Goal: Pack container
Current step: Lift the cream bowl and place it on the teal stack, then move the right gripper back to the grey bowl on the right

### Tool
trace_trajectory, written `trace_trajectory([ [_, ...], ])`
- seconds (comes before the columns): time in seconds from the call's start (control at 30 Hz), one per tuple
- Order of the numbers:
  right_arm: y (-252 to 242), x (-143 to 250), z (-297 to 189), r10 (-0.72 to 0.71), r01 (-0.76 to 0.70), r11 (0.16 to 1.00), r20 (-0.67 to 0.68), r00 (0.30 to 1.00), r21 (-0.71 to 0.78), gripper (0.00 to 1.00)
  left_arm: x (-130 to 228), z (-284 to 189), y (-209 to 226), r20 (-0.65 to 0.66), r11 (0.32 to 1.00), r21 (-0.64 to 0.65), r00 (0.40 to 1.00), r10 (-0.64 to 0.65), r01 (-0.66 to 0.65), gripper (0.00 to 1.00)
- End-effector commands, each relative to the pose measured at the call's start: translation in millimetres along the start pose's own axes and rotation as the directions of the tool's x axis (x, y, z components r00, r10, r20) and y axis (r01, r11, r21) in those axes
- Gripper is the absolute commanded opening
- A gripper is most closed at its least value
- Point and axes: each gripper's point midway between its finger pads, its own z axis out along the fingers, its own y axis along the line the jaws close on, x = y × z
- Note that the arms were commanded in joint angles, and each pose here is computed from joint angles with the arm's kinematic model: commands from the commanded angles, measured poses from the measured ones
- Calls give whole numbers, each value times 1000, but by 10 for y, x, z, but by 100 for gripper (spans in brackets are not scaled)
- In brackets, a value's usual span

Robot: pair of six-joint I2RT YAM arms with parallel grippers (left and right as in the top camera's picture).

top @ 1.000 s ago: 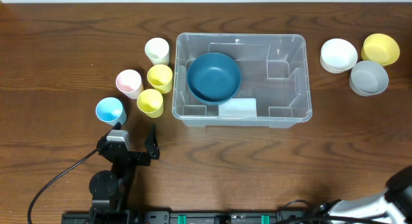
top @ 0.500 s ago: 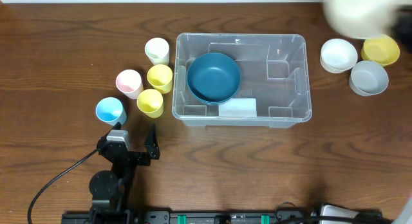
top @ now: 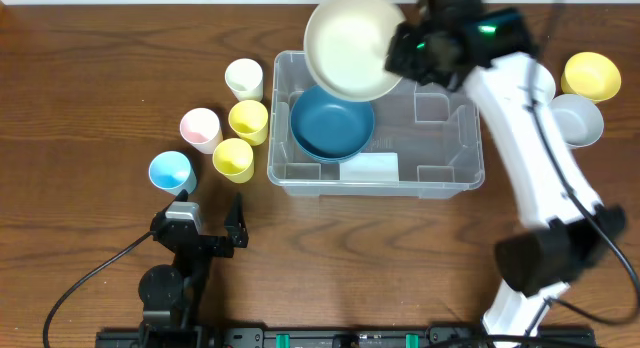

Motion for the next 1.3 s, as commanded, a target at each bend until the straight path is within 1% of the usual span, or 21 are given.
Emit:
trace_trajectory([
  [0.0,10,96,199,-7,8,999,-41,999,33,1,149,24,59,-31,1000,-20,999,-10,10,98],
  [0.17,8,264,452,-6,12,999,-130,992,41,1,149,24,59,-31,1000,-20,999,-10,9,98],
  [0.4,-36,381,603,-7,20,997,-179,984,71,2,149,24,59,-31,1000,-20,999,-10,10,98],
  [0.63,-77,580,833,-27,54,994,-249,968,99,3,149,24,59,-31,1000,-20,999,-10,10,98],
  [0.83,-82,648,957,-33,63,993,-264,964,104,3,149,24,59,-31,1000,-20,999,-10,9,98],
  [0.93,-80,646,962,-33,63,993,-264,964,104,6,149,24,59,-31,1000,-20,999,-10,9,98],
  [1.07,-81,647,962,-34,63,993,-264,964,104,16,149,24,59,-31,1000,-20,999,-10,10,98],
  [1.27,-80,649,962,-34,63,993,-265,964,104,23,149,24,59,-31,1000,-20,999,-10,10,98],
])
